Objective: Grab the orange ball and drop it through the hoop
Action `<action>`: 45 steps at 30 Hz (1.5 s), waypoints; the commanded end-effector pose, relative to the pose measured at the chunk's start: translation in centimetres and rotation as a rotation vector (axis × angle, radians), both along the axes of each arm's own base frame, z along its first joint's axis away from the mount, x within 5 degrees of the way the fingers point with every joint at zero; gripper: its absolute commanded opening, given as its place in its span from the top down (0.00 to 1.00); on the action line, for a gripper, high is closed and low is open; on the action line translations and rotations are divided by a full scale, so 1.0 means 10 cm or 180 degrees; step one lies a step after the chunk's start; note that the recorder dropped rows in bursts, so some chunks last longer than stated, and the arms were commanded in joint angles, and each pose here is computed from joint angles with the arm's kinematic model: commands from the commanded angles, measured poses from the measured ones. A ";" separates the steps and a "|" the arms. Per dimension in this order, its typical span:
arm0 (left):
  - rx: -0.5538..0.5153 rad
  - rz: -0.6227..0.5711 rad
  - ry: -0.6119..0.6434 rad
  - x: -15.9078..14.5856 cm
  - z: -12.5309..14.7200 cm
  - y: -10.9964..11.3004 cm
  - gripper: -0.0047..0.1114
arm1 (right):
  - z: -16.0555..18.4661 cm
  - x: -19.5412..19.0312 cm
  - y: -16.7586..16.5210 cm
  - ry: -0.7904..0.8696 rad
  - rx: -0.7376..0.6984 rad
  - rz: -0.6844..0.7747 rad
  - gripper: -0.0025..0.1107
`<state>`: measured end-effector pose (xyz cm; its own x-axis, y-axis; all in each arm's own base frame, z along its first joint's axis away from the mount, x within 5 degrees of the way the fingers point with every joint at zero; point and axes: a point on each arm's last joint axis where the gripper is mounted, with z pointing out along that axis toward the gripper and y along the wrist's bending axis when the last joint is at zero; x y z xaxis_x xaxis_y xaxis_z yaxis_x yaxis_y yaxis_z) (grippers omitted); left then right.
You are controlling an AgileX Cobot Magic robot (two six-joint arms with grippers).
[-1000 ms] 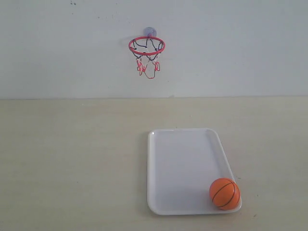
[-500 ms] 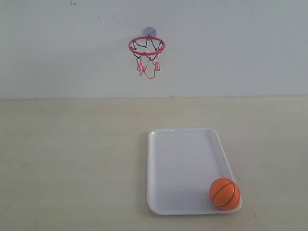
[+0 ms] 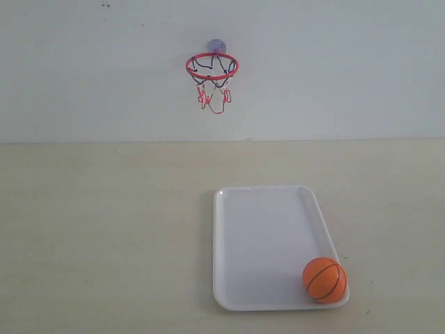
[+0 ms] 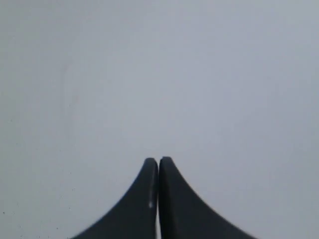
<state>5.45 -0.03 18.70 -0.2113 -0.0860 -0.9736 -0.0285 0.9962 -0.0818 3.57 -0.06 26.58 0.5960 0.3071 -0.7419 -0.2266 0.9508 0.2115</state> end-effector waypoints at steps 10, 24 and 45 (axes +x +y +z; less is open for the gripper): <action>-0.0037 0.0014 -0.0038 0.00 0.00 0.00 0.92 | 0.66 0.70 0.19 0.2878 -0.1063 0.0200 0.98; -0.0037 0.0014 -0.0038 0.00 0.00 0.00 0.92 | 0.29 2.13 0.37 0.3470 -0.0181 0.0297 0.98; -0.0037 0.0014 -0.0038 0.00 0.00 0.00 0.92 | -0.17 2.76 1.47 0.6214 -0.2992 0.1217 0.26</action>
<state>5.45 -0.03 18.70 -0.2113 -0.0860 -0.9736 -0.0285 0.9962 -0.0818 30.98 14.55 25.12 -0.8333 -0.5346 -0.1406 -0.5377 0.8429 -0.0184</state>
